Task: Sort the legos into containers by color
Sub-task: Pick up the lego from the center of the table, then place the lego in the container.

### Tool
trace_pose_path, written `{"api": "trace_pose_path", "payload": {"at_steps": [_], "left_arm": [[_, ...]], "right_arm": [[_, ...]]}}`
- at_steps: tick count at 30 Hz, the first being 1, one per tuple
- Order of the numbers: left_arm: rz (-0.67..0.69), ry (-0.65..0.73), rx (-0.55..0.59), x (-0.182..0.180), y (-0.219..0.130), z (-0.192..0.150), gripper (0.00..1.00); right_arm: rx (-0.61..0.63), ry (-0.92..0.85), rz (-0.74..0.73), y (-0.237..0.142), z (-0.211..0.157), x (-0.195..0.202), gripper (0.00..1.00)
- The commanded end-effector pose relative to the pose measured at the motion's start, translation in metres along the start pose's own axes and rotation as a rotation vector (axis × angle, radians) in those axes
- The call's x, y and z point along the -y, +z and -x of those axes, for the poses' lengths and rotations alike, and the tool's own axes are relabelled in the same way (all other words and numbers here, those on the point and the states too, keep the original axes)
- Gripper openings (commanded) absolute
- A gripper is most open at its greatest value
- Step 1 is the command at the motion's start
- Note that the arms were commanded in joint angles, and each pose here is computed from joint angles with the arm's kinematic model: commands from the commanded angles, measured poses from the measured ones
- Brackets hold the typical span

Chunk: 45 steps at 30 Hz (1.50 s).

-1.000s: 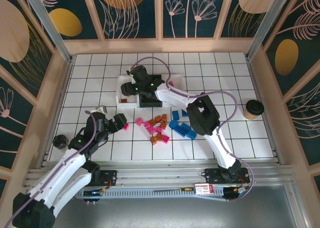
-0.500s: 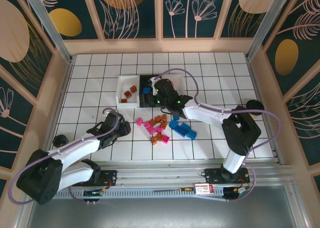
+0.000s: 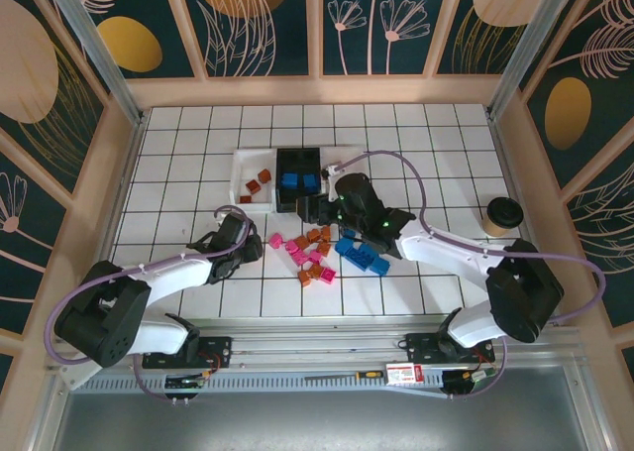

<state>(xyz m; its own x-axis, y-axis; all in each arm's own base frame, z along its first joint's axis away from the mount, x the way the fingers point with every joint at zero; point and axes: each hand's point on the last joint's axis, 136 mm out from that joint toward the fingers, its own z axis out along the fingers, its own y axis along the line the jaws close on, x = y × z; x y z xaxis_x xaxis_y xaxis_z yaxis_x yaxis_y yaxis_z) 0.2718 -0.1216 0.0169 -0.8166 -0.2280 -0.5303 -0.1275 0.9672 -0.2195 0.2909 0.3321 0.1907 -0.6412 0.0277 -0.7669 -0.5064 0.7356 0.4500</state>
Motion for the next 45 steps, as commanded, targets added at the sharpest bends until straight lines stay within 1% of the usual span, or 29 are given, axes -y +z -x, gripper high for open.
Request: {"api": "trace_pose_path", "payload": {"at_steps": [1,8,13,15,19,24,30,32,35,39,42,45], "left_arm": [[-0.061,-0.007,0.014,0.015,0.001,0.006,0.45],[-0.119,-0.027,0.013,0.026,-0.008,0.006,0.21],[-0.154,-0.029,0.032,0.035,-0.023,0.012,0.13],[-0.171,-0.030,0.039,0.039,-0.030,0.016,0.11],[-0.238,-0.031,0.076,0.061,-0.051,0.038,0.10],[-0.310,0.008,0.115,0.108,-0.065,0.077,0.10],[-0.397,0.075,0.161,0.191,-0.064,0.131,0.09],[-0.410,0.103,0.159,0.221,-0.054,0.143,0.09],[-0.406,0.123,0.147,0.250,-0.030,0.157,0.09],[-0.377,0.147,0.149,0.275,-0.004,0.176,0.09],[-0.359,0.156,0.137,0.288,0.018,0.182,0.11],[-0.357,0.160,0.119,0.301,0.034,0.185,0.18]], "right_arm": [[0.052,0.016,-0.031,-0.008,0.005,0.008,0.62],[0.064,0.028,-0.051,-0.015,0.001,0.015,0.62],[0.077,0.044,-0.074,-0.023,-0.002,0.025,0.62],[0.082,0.052,-0.086,-0.027,-0.004,0.029,0.62],[0.111,0.073,-0.115,-0.044,-0.009,0.041,0.62],[0.122,0.104,-0.152,-0.064,-0.024,0.058,0.62],[0.101,0.140,-0.204,-0.079,-0.051,0.079,0.62],[0.092,0.152,-0.213,-0.082,-0.060,0.084,0.62],[0.082,0.163,-0.226,-0.087,-0.069,0.089,0.62],[0.071,0.171,-0.235,-0.091,-0.076,0.093,0.63],[0.050,0.173,-0.235,-0.092,-0.082,0.094,0.63],[0.024,0.182,-0.258,-0.092,-0.090,0.100,0.63]]}}
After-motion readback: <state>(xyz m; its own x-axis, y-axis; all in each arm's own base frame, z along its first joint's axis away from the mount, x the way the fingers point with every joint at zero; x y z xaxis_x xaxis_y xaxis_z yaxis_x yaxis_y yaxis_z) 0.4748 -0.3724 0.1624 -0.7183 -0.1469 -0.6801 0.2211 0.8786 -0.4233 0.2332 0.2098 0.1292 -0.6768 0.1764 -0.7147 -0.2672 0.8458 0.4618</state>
